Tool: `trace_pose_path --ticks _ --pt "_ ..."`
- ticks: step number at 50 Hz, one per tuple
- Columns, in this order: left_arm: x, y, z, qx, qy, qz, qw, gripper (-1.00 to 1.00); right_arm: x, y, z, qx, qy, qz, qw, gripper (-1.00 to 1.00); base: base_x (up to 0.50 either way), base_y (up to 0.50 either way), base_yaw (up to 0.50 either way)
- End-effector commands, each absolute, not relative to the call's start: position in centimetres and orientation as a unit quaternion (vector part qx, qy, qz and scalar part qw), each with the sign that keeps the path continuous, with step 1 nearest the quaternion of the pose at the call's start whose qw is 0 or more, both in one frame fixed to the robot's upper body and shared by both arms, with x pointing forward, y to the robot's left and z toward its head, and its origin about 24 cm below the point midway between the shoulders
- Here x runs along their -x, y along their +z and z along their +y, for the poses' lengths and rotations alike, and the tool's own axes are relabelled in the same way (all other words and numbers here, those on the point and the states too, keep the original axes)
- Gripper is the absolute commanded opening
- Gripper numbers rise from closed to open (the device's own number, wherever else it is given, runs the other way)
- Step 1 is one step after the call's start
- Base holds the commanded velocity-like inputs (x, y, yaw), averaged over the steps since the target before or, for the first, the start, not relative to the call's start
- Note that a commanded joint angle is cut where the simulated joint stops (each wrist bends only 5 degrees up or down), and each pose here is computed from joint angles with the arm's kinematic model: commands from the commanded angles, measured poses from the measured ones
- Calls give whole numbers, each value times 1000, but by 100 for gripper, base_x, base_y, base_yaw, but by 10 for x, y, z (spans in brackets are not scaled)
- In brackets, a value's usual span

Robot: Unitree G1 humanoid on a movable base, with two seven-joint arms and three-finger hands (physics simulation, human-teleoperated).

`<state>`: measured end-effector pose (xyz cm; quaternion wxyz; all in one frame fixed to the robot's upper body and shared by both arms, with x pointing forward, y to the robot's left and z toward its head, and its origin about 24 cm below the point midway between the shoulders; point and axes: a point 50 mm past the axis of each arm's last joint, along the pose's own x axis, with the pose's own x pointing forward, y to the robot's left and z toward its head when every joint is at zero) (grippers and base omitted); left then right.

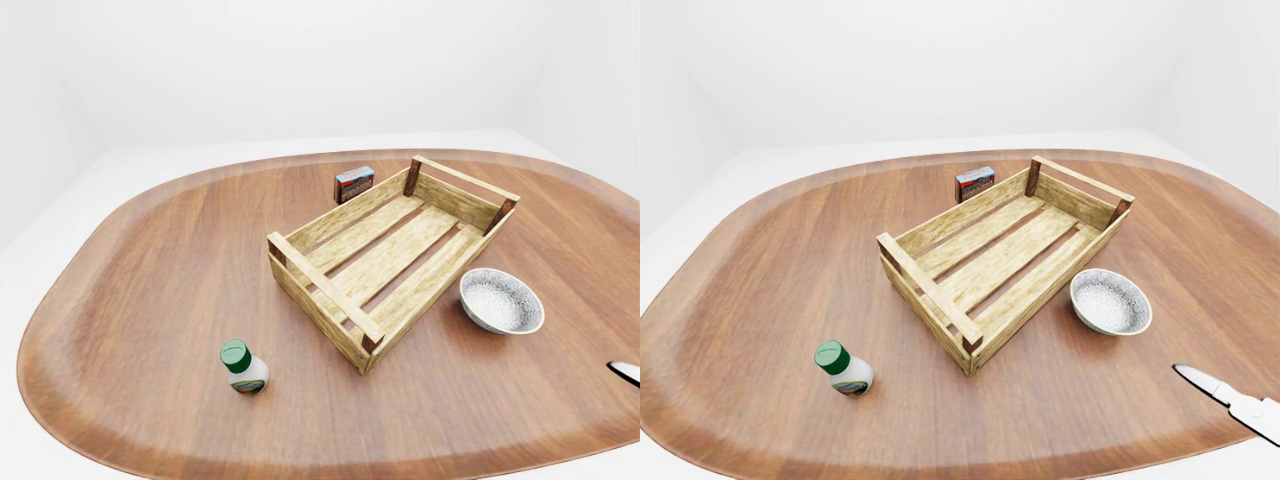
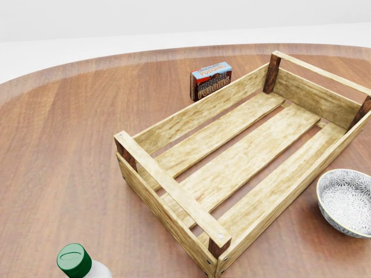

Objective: Pick up the salad dressing and put it in the tray.

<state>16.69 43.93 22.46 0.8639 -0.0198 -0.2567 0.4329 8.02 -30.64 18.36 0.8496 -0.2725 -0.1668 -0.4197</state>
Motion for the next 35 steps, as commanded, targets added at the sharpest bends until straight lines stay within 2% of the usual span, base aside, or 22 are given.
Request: trace_pose_path --ticks 1,4,7,9,17,21,25,30,35 --pt "-166 227 437 17 431 -264 863 100 -77 181 -309 266 -416 -160 855 100 0 0 0" --pt "-166 228 436 16 430 -267 862 100 -105 178 -296 194 -341 -208 896 100 33 -3 0" --pt "-166 228 436 16 430 -267 862 100 -115 184 -287 250 -346 -200 882 100 50 -5 0" --pt "-166 229 436 15 430 -268 862 100 -121 185 -281 247 -336 -208 885 100 50 -5 0" --pt "-166 229 436 15 430 -268 862 100 -114 187 -286 260 -365 -204 871 100 50 -5 0" --pt "-166 229 436 15 430 -268 862 100 -99 185 -296 249 -381 -197 869 100 0 0 0" --pt "-167 229 436 16 429 -267 863 100 -103 182 -295 321 -391 -150 849 100 2 23 0" --pt "-166 229 436 16 430 -267 862 100 -96 185 -297 256 -393 -190 863 100 4 30 0" --pt "-167 227 437 16 430 -263 864 100 -92 180 -304 244 -398 -180 866 100 0 0 0"
